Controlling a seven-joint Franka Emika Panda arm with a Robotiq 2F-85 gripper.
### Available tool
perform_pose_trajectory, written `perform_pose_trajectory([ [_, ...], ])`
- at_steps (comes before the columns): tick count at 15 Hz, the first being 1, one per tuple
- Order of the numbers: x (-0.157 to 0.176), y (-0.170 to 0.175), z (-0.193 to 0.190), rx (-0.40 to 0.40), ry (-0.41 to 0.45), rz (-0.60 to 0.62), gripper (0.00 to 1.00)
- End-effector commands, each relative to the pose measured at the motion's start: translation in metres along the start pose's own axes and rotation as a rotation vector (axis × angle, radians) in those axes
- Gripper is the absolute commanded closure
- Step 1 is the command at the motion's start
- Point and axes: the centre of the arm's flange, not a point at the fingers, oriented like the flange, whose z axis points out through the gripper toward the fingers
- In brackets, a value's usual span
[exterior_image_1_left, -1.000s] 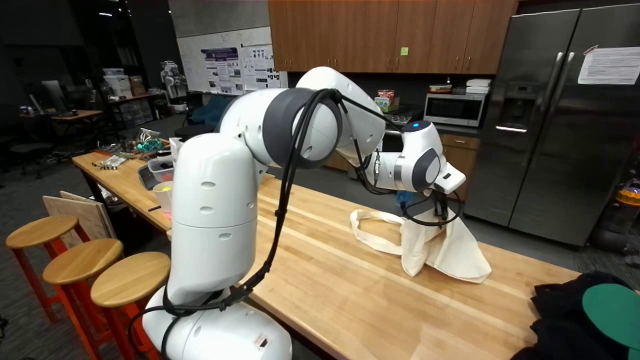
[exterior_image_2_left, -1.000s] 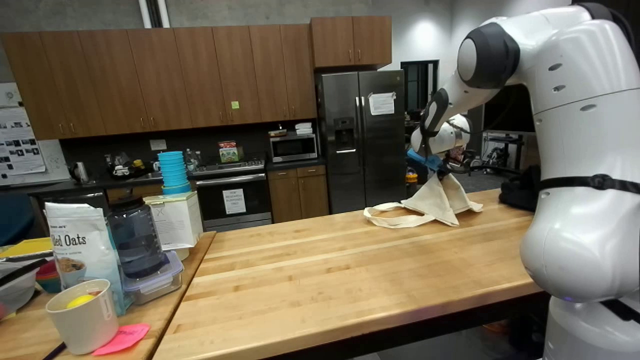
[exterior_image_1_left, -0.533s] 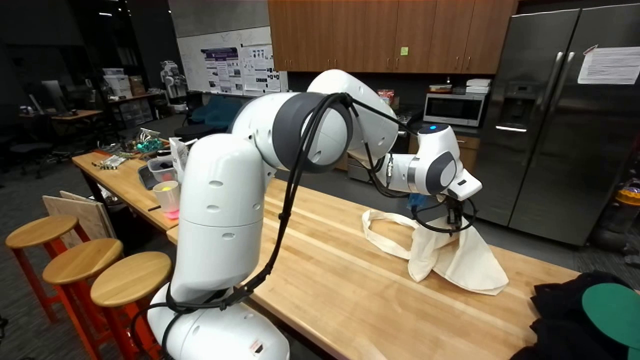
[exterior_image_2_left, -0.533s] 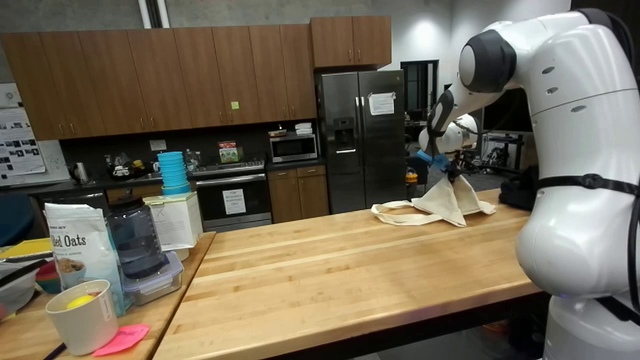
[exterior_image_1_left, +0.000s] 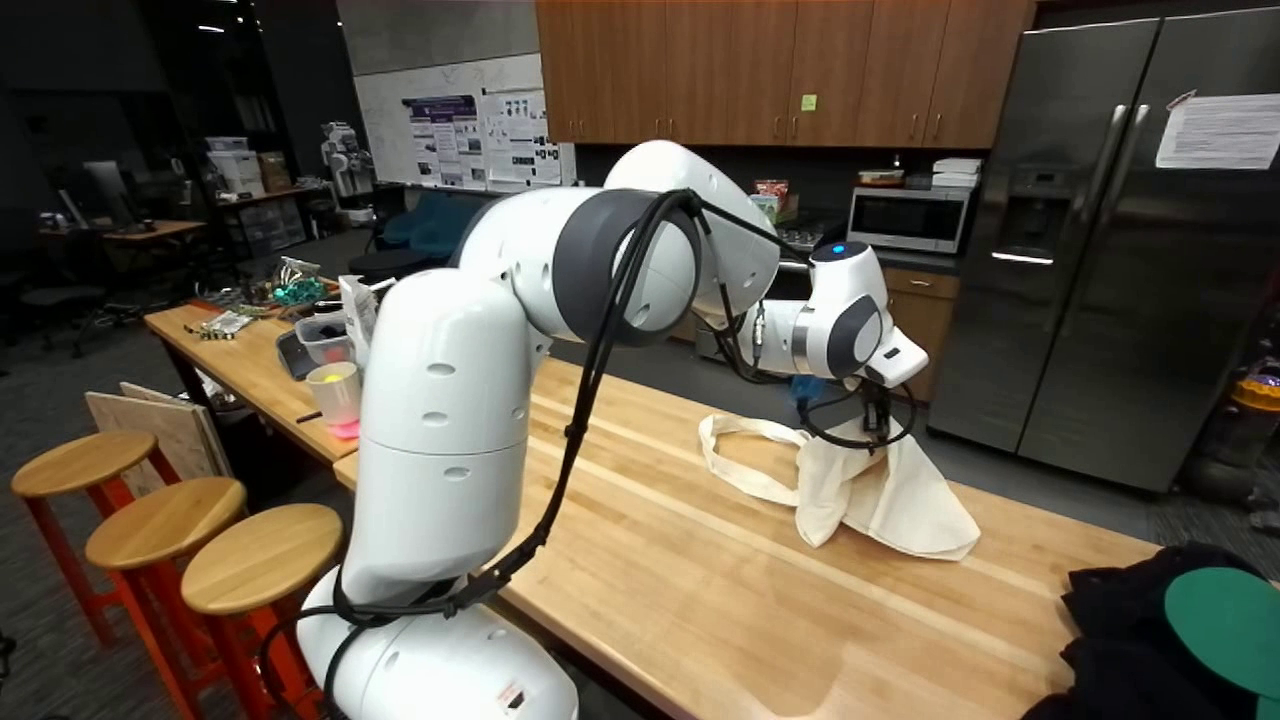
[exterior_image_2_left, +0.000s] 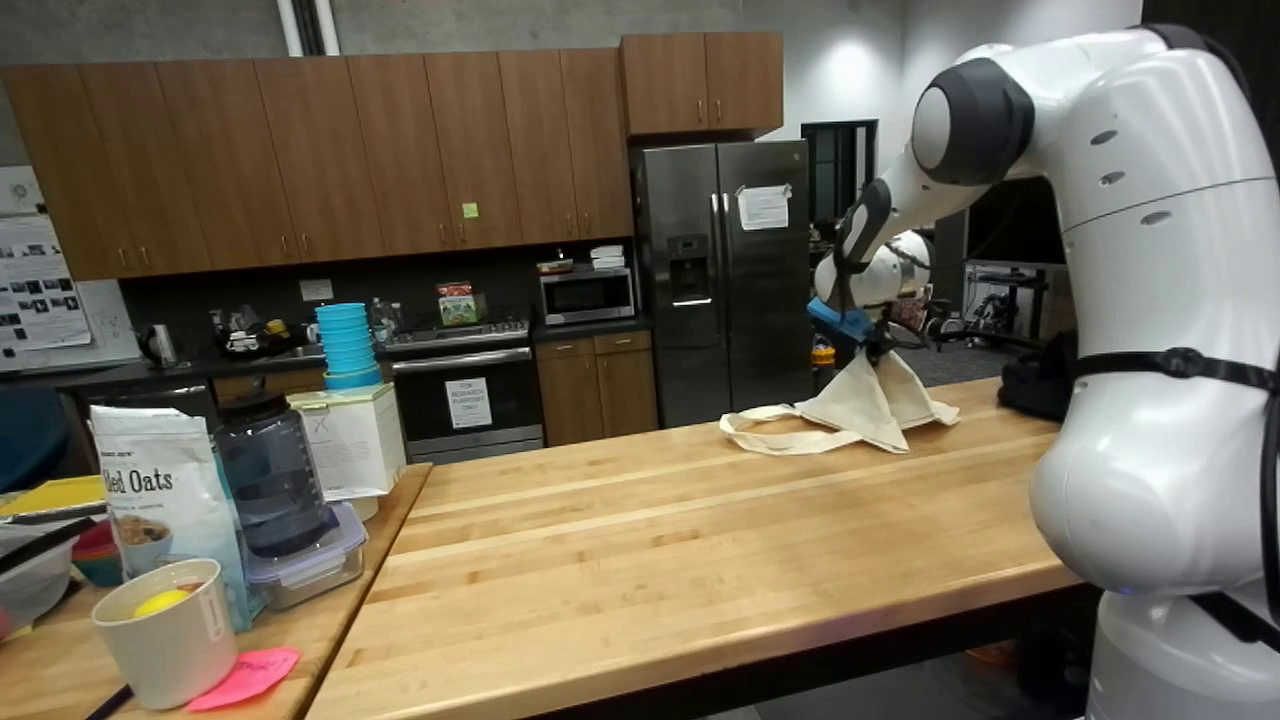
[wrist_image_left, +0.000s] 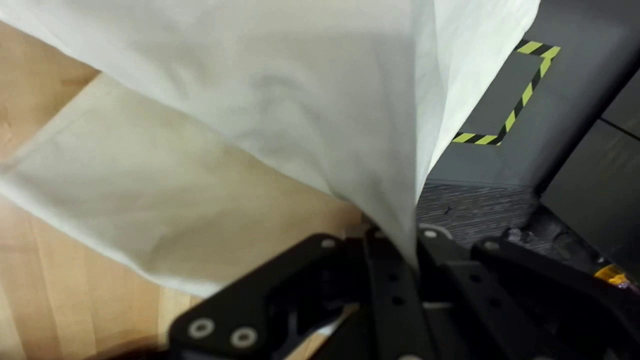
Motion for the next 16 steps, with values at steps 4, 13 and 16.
perform_pose_trajectory([
  [4, -0.045, -0.017, -0.021, 0.065, -0.03, -0.11, 0.99],
  [13, -0.127, -0.039, -0.049, 0.156, -0.022, -0.285, 0.99],
  [16, -0.154, -0.044, -0.058, 0.191, -0.017, -0.355, 0.99],
])
